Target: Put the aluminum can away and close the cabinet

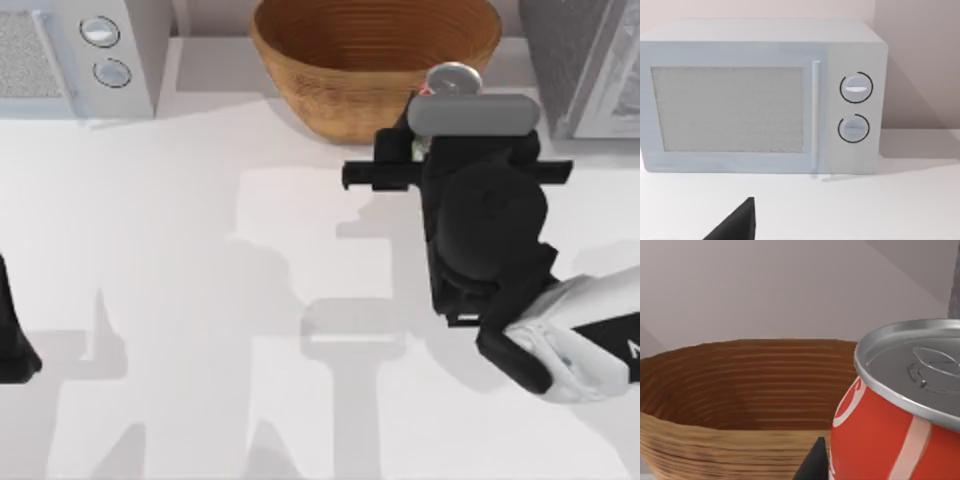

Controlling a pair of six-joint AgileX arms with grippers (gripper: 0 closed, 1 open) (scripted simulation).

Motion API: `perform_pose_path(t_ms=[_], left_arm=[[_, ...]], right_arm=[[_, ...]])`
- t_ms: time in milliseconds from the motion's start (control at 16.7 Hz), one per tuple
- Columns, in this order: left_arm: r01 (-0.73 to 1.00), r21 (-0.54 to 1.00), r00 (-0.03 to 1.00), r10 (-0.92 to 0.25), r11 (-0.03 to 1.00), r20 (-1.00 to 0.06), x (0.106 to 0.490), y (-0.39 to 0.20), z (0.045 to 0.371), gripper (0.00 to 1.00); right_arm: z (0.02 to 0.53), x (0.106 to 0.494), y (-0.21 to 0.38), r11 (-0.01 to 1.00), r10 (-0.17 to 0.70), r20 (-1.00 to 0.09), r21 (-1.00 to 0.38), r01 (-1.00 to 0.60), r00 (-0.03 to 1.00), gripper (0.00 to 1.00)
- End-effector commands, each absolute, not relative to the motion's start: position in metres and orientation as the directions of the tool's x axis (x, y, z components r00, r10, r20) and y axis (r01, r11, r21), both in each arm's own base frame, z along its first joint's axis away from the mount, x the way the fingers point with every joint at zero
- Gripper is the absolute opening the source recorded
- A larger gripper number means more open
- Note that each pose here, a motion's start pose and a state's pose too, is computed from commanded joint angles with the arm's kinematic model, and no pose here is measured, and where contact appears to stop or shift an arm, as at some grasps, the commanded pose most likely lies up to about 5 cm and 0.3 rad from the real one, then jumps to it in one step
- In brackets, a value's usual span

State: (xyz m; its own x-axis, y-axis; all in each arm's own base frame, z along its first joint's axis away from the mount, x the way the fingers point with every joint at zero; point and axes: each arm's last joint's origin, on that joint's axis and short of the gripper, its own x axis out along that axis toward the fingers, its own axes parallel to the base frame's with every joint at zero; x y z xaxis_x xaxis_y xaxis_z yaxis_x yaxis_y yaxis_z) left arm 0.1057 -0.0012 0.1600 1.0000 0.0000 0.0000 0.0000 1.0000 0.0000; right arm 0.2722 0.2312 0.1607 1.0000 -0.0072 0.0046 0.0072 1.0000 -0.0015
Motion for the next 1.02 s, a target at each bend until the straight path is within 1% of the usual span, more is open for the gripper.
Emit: perform_pose_path(t_ms=[300,600,780,1020], left_arm=[[0.000,0.000,1.000,0.000,1.000,0.000,0.106,-0.001,0.160,1.00],[0.000,0.000,1.000,0.000,1.000,0.000,0.106,-0.001,0.160,1.00],[0.000,0.000,1.000,0.000,1.000,0.000,0.106,-0.001,0.160,1.00],[0.000,0.000,1.000,0.000,1.000,0.000,0.106,-0.001,0.160,1.00]], right_arm=[[0.166,0.273,0.226,1.000,-0.008,0.007,0.003,0.008,1.000,0.00],[0.201,0.264,0.178,1.000,-0.008,0.007,0.000,0.008,1.000,0.00],[0.223,0.246,0.135,1.000,-0.008,0.007,-0.002,0.008,1.000,0.00],[0.236,0.207,0.077,1.000,-0.008,0.004,-0.004,0.008,1.000,0.00]])
